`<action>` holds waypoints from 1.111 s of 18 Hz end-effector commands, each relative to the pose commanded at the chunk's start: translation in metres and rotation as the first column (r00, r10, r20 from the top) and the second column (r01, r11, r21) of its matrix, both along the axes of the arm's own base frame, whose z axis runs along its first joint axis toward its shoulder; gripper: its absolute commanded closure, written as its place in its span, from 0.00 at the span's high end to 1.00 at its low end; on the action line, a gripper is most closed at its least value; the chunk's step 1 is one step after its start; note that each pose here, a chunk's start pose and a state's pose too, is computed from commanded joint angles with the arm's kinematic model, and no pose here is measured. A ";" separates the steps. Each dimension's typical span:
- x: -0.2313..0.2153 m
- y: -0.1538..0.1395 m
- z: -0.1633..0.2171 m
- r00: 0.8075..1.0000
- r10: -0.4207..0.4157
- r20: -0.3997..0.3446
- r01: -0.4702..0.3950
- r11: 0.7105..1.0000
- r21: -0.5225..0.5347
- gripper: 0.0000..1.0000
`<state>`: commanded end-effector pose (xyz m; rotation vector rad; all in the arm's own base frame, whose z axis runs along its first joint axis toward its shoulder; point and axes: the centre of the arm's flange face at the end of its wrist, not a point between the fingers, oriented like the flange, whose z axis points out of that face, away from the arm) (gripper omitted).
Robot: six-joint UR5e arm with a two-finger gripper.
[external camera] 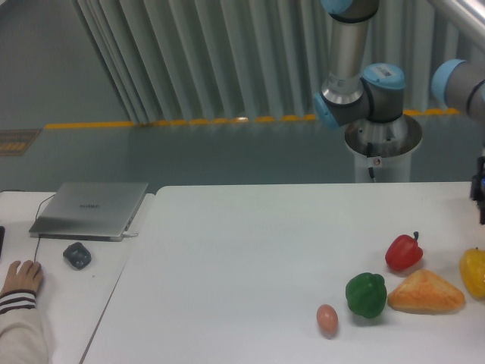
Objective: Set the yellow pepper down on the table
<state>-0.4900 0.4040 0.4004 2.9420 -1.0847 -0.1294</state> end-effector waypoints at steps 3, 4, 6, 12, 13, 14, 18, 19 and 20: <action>-0.013 -0.008 -0.017 0.994 -0.107 0.020 0.108 0.994 -0.025 1.00; -0.017 -0.012 -0.020 0.990 -0.138 0.026 0.139 0.990 -0.028 1.00; -0.019 -0.013 -0.025 0.984 -0.174 0.035 0.175 0.984 -0.034 1.00; -0.019 -0.012 -0.028 0.981 -0.191 0.040 0.192 0.981 -0.033 1.00; -0.019 -0.012 -0.028 0.981 -0.191 0.041 0.192 0.981 -0.031 1.00; -0.019 -0.012 -0.028 0.981 -0.191 0.041 0.192 0.981 -0.030 1.00; -0.019 -0.012 -0.028 0.981 -0.191 0.041 0.192 0.981 -0.030 1.00; -0.018 -0.012 -0.029 0.981 -0.191 0.043 0.193 0.981 -0.029 1.00; -0.017 -0.013 -0.030 0.981 -0.191 0.044 0.193 0.981 -0.029 1.00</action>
